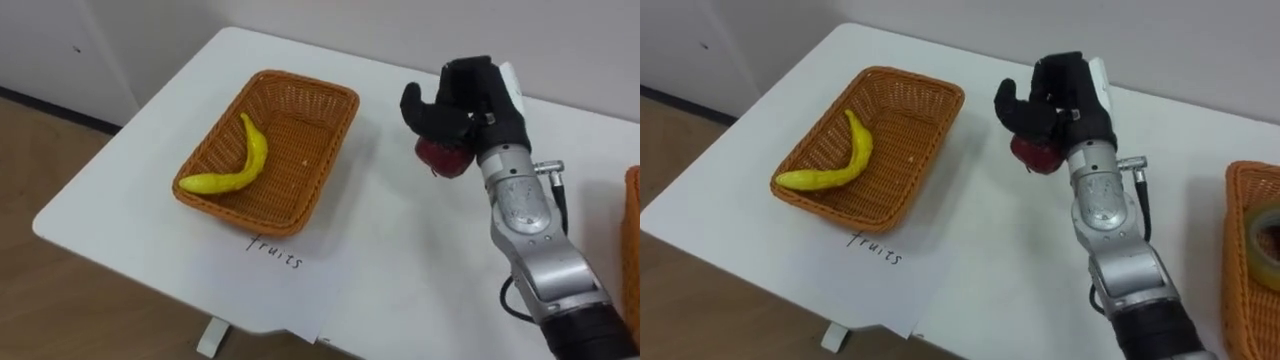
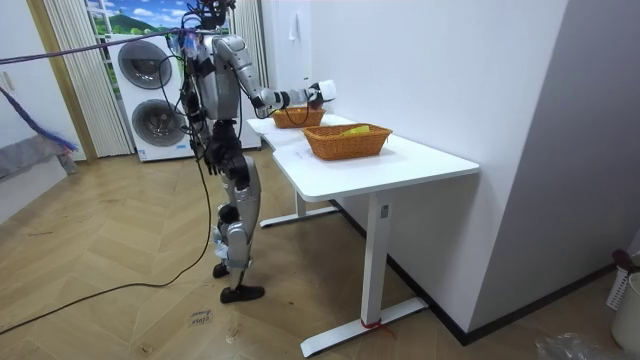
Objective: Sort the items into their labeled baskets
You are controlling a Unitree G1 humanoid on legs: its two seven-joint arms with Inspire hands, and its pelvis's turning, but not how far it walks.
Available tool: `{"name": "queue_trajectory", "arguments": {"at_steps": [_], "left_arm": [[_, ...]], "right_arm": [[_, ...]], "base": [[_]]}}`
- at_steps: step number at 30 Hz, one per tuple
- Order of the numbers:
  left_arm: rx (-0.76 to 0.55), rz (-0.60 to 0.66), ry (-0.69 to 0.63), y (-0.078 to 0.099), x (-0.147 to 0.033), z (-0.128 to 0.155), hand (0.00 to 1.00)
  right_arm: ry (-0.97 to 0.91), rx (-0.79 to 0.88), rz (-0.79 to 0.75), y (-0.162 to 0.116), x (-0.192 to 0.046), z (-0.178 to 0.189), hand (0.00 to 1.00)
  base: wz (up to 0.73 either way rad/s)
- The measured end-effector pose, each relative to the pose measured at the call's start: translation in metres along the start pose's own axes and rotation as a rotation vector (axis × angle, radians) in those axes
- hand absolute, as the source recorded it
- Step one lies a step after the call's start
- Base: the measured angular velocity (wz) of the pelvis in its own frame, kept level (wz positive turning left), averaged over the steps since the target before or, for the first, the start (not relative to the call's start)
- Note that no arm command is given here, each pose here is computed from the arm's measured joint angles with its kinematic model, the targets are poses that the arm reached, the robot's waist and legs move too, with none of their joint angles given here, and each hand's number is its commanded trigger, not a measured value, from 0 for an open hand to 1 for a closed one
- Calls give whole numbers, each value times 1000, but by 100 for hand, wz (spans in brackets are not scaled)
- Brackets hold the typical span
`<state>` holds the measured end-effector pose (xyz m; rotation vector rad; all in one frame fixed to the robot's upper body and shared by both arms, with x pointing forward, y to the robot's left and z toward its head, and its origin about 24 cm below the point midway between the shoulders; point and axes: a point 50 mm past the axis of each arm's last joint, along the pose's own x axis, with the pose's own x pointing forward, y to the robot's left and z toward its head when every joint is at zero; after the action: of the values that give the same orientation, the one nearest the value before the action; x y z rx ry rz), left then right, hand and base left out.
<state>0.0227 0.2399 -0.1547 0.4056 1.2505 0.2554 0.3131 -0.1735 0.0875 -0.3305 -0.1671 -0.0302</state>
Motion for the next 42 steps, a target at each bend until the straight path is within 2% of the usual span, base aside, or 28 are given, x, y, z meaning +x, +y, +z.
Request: {"name": "queue_trajectory", "arguments": {"at_steps": [6, 14, 18, 25, 33, 42], "left_arm": [[14, -3, 43, 1, 1, -7, 0], [42, -23, 71, -1, 1, -10, 0], [64, -33, 65, -5, 3, -2, 0], [57, -31, 42, -6, 5, 8, 0], [80, -43, 109, -9, 3, -5, 0], [84, -80, 120, -10, 3, -8, 0]], "right_arm": [[-1, 5, -2, -1, 6, 6, 100], [-120, 17, 10, -1, 21, 42, 100], [-149, 27, 25, 2, 29, 56, 100], [-140, 63, 89, 21, 29, 57, 100], [-108, 71, 159, 46, 30, 59, 100], [-132, 75, 210, 65, 37, 72, 100]], "base": [[0], [6], [6], [9], [7], [25]]}}
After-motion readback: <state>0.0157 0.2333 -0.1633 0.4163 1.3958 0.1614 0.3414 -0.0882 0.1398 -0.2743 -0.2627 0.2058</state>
